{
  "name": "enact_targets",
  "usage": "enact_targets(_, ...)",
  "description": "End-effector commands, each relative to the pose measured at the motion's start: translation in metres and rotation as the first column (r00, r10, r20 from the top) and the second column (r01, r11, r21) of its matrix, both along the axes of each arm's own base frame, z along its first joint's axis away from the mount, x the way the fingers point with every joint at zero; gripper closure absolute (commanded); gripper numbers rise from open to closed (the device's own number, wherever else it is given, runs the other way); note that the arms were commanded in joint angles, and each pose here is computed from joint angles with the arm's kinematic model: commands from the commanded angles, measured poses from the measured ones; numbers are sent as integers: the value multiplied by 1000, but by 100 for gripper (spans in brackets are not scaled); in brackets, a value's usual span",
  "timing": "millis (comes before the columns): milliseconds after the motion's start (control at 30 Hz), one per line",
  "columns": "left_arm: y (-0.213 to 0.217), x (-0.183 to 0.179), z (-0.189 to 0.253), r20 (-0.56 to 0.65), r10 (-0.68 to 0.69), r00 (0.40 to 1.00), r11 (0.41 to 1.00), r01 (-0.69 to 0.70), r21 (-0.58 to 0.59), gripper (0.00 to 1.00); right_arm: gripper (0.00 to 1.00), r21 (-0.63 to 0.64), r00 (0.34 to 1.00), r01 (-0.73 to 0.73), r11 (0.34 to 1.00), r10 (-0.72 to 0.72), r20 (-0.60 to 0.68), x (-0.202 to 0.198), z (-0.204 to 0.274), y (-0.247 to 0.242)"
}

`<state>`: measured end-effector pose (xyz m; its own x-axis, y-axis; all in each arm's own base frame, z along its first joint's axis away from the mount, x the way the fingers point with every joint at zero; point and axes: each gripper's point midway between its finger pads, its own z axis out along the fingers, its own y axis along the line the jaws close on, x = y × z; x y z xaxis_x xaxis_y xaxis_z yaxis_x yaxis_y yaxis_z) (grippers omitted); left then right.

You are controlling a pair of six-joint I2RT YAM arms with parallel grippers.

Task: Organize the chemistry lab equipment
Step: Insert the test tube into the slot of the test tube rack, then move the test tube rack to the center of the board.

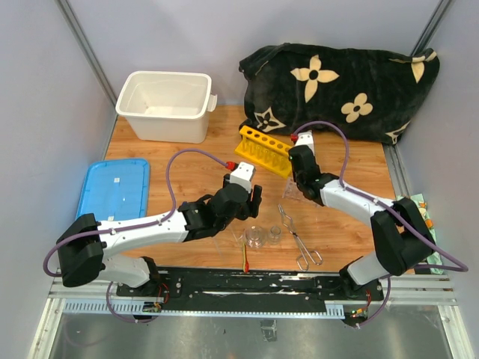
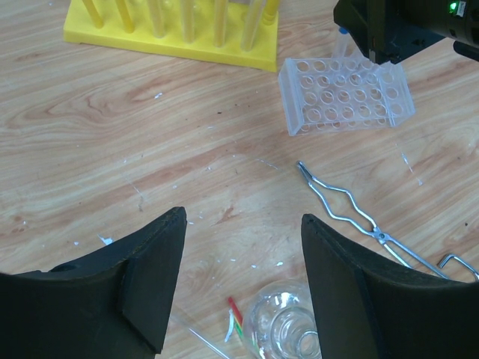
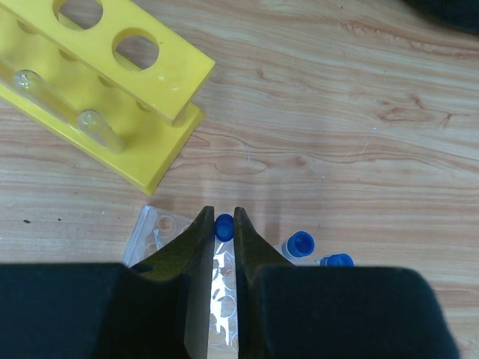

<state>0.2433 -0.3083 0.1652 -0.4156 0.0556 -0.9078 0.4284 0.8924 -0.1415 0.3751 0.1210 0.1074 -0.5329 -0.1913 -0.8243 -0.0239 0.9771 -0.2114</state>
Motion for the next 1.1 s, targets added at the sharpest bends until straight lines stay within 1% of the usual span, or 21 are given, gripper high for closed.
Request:
enact_targets(0, 3, 5, 0, 14, 14, 1000, 1000, -14, -6, 33, 100, 17, 1000, 7, 1000, -7, -3, -1, -8, 4)
enact_targets(100, 2, 6, 0, 12, 10, 1000, 1000, -10, -7, 33, 97, 16, 1000, 9, 1000, -8, -3, -1, -8, 4)
enact_targets(200, 1, 7, -3, 7, 7, 1000, 1000, -7, -2, 32, 91, 17, 1000, 5, 1000, -5, 0, -1, -6, 4)
enact_targets(300, 1, 7, -5, 2, 10, 1000, 1000, -10, 1, 29, 83, 22, 1000, 2, 1000, -3, 12, -2, 1, 4)
enact_targets(367, 2, 8, -5, -1, 22, 1000, 1000, -22, -3, 23, 79, 22, 1000, -1, 1000, 0, 19, -3, 5, 3)
enact_targets(533, 5, 10, -1, 2, 38, 999, 999, -38, -17, 19, 74, 38, 999, -7, 999, 5, 54, -7, 26, 0)
enact_targets(733, 11, 9, 4, -4, 67, 998, 997, -68, -44, 18, 74, 77, 994, -31, 997, 23, 111, -17, 64, -1)
enact_targets(833, 19, 10, 8, -14, 99, 995, 992, -100, -80, 17, 72, 94, 989, -44, 995, 30, 144, -25, 85, -5)
enact_targets(900, 30, 14, 11, -28, 134, 991, 984, -136, -117, 16, 69, 103, 986, -59, 993, 42, 163, -31, 96, -7)
enact_targets(933, 37, 16, 14, -37, 151, 988, 978, -154, -142, 16, 68, 101, 986, -60, 993, 43, 163, -34, 99, -9)
enact_targets(967, 43, 19, 13, -48, 166, 985, 973, -172, -153, 16, 67, 116, 985, -97, 988, 79, 151, -37, 101, -3)
enact_targets(1067, 69, 32, 13, -106, 220, 970, 952, -237, -192, 15, 64, 134, 985, -138, 981, 122, 123, -46, 105, 2)
